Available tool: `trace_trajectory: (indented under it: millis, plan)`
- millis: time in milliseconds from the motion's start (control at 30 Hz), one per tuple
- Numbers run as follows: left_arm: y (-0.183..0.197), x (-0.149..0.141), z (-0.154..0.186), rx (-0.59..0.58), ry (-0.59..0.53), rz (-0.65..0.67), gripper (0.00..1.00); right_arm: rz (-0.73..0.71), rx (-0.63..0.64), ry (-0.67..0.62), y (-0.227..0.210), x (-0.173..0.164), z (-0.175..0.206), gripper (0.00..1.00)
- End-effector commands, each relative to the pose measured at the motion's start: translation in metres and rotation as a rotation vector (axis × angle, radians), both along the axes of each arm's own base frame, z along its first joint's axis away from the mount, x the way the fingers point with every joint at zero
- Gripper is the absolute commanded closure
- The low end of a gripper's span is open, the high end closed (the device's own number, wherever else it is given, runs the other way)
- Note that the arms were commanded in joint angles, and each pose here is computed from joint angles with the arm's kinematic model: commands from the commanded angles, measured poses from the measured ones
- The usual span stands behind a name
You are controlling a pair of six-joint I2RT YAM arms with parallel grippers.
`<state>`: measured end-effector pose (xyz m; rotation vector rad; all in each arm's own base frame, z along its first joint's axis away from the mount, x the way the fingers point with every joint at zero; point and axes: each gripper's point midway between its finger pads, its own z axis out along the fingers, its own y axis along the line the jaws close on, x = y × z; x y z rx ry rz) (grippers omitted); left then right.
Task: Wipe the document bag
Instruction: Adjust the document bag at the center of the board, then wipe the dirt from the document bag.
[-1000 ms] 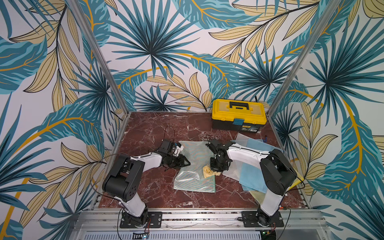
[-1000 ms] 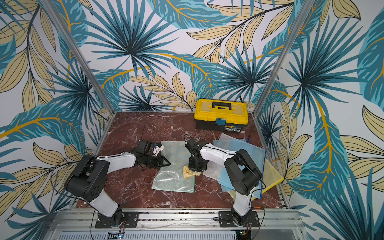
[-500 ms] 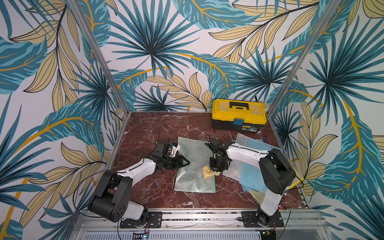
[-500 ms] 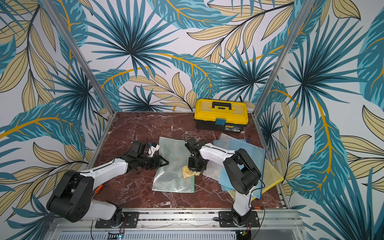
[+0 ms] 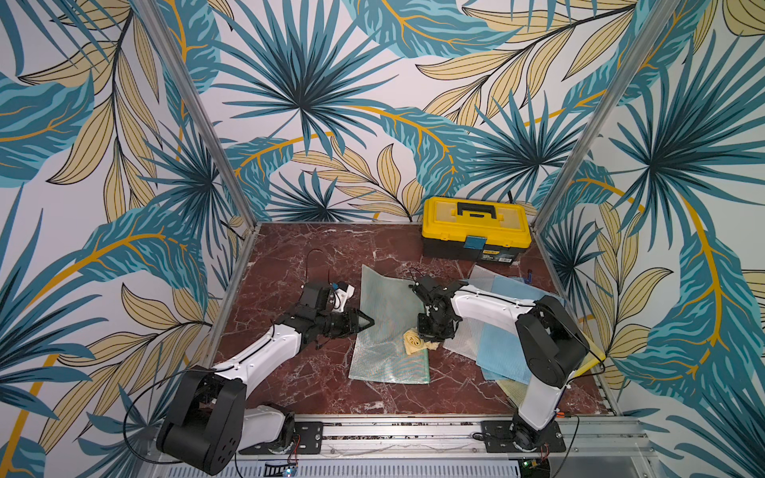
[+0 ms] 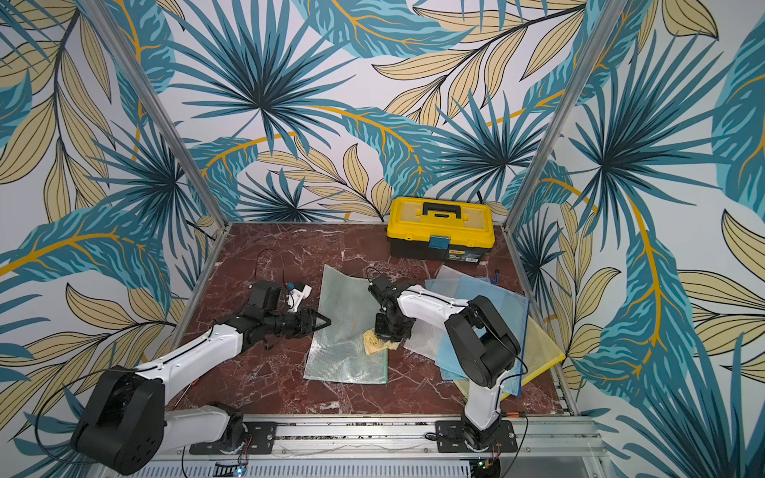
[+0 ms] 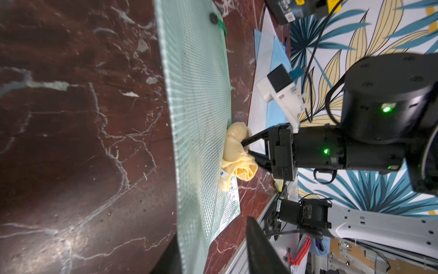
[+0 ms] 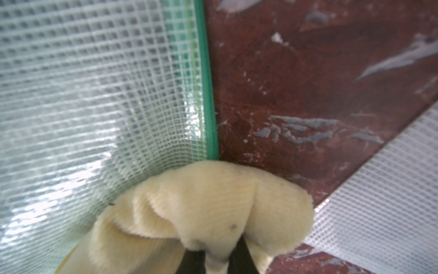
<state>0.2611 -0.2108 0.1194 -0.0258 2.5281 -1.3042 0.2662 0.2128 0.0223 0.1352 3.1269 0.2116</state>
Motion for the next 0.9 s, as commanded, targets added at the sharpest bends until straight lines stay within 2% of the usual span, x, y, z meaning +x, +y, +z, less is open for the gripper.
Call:
trace_trajectory:
  millis: [0, 167, 300, 433, 533, 700, 867]
  plan:
    - [0.0, -0.002, -0.001, 0.003, -0.006, -0.002, 0.68, 0.025, -0.048, 0.082, -0.008, -0.018, -0.036, 1.0]
    - [0.011, -0.004, -0.011, 0.032, 0.011, 0.052, 0.74, 0.031, -0.078, 0.077, -0.014, -0.018, -0.033, 1.0]
    - [0.024, -0.008, -0.047, 0.115, 0.102, 0.121, 0.75, 0.042, -0.105, 0.087, -0.019, -0.021, -0.034, 1.0]
    - [0.031, -0.012, -0.078, 0.182, 0.183, 0.144, 0.96, 0.036, -0.107, 0.086, -0.02, -0.021, -0.028, 1.0]
    - [0.032, -0.012, -0.084, 0.205, 0.196, 0.155, 0.98, 0.027, -0.079, 0.041, -0.014, -0.014, -0.01, 1.0]
    - [0.029, -0.008, -0.083, 0.221, 0.186, 0.156, 1.0, 0.08, 0.065, -0.032, 0.041, 0.005, 0.018, 1.0]
    - [0.019, -0.009, -0.089, 0.24, 0.2, 0.126, 1.0, 0.17, 0.056, -0.021, 0.1, 0.02, 0.011, 1.0]
